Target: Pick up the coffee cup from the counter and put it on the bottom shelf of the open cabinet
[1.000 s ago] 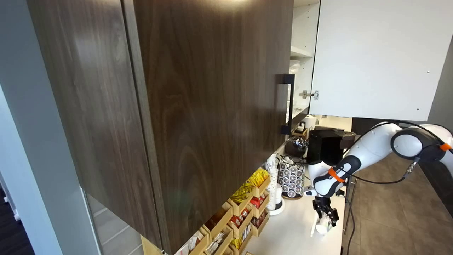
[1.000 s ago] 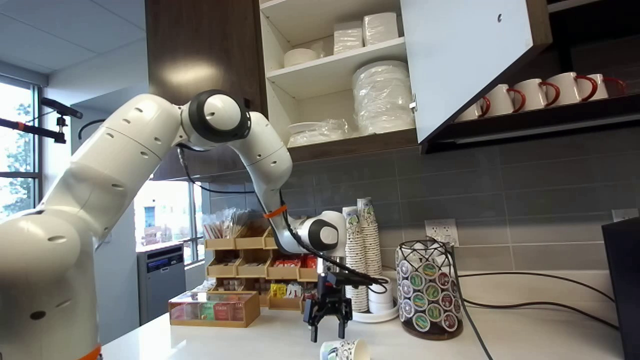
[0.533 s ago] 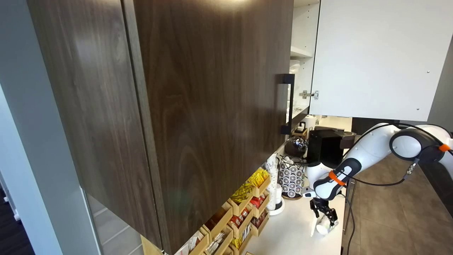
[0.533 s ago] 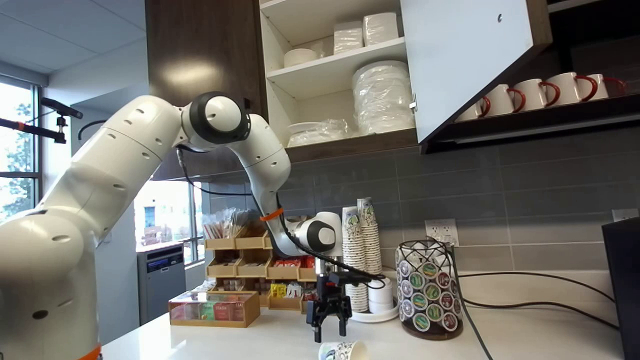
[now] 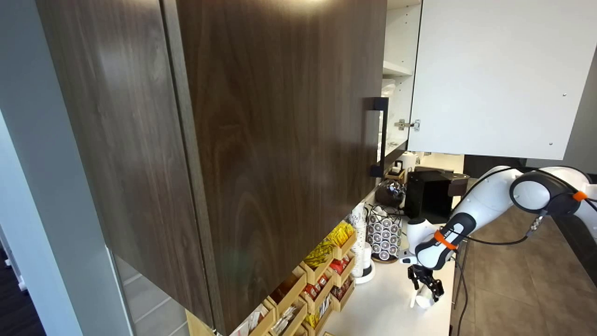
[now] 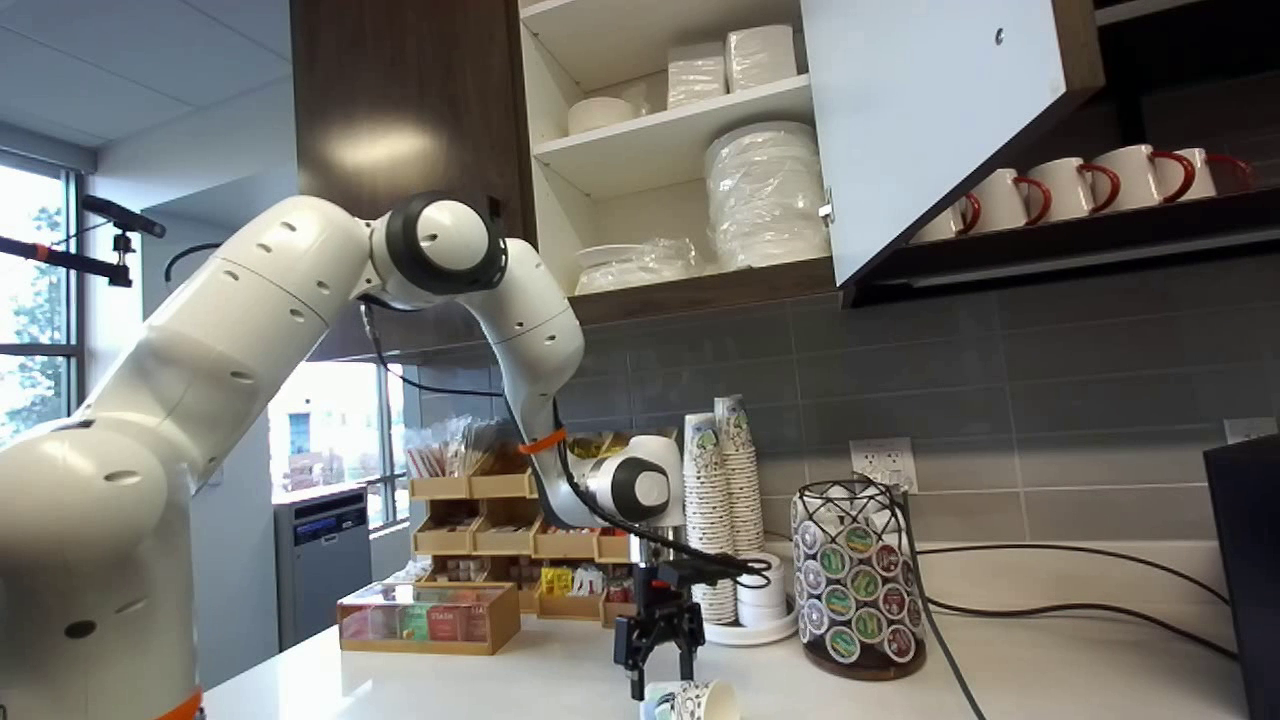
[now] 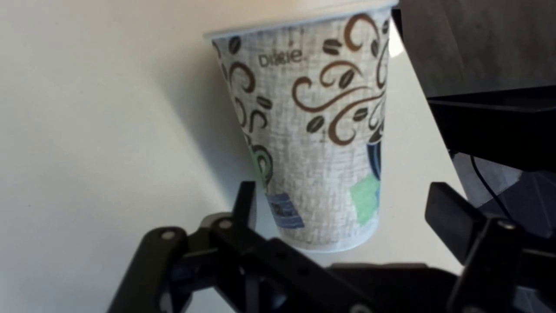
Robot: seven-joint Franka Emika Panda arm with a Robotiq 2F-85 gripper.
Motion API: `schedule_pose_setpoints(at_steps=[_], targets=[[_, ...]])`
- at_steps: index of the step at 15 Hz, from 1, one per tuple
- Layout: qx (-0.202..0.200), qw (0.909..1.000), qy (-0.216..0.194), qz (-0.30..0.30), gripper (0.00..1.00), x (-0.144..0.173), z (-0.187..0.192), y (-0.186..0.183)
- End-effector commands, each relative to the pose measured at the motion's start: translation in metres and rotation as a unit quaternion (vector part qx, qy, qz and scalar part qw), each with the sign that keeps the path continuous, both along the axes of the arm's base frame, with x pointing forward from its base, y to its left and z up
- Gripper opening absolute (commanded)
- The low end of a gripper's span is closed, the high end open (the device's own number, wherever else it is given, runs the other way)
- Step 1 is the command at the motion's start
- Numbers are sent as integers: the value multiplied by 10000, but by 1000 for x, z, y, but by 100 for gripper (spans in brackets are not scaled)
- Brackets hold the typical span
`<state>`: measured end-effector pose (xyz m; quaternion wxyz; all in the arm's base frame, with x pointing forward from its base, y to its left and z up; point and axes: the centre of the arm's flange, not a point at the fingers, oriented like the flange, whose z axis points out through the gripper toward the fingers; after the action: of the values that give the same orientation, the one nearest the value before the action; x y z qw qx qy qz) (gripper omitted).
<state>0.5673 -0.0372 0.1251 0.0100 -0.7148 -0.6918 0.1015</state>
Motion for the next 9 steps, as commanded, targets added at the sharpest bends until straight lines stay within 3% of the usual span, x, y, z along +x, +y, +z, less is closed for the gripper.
schedule_pose_setpoints(at_steps=[1,8,9], targets=[[58,9998,-200,12,100,-1,-12,-1],[34,9999,-80,-133,100,-2,-26,-4],[31,9999,-64,-155,75,-2,-27,-5]])
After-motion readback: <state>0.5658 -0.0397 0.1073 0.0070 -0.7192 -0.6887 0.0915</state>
